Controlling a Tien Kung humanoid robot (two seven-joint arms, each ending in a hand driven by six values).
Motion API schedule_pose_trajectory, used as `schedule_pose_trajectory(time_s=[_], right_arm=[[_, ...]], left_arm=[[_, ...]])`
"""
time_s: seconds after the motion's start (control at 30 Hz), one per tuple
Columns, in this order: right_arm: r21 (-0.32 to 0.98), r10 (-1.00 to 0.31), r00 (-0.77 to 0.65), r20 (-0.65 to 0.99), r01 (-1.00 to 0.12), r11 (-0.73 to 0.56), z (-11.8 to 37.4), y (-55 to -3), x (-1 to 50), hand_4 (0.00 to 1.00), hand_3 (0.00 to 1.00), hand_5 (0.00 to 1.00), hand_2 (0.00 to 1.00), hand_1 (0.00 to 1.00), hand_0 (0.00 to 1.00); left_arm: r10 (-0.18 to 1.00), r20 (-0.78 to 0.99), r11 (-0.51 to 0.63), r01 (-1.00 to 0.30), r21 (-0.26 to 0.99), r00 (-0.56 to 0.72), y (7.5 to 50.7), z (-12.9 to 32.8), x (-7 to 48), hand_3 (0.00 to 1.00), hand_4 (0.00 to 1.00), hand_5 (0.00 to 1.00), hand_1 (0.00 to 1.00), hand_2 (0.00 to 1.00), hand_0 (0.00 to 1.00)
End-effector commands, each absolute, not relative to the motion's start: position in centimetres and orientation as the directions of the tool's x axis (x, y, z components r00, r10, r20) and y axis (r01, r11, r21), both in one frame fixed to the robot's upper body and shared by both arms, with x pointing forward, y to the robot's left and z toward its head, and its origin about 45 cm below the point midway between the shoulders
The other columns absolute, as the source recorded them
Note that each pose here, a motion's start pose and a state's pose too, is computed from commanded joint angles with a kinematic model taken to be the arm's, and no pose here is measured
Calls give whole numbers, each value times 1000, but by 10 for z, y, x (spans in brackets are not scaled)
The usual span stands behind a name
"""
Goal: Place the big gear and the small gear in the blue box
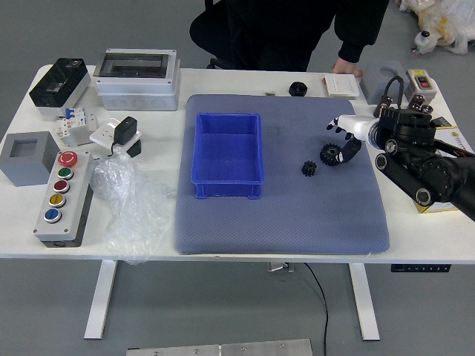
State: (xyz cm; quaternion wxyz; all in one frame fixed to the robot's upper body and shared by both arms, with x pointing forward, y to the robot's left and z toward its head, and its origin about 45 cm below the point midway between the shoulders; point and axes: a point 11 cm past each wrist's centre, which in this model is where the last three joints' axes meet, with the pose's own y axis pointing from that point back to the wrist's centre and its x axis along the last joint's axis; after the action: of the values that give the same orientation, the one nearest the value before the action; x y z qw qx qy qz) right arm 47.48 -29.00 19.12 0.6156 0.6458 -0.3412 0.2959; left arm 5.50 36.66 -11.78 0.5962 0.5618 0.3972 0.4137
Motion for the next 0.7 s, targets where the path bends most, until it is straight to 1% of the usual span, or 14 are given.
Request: schedule_pose_trajectory(time_s=[0.7], right_arm=[[611,-85,609,789,-792,-8,182,-288,471,738,931,44,878,775,762]], left_arm=[[940,-11,29,-49,998,341,365,-118,56,781,600,375,830,826,861]])
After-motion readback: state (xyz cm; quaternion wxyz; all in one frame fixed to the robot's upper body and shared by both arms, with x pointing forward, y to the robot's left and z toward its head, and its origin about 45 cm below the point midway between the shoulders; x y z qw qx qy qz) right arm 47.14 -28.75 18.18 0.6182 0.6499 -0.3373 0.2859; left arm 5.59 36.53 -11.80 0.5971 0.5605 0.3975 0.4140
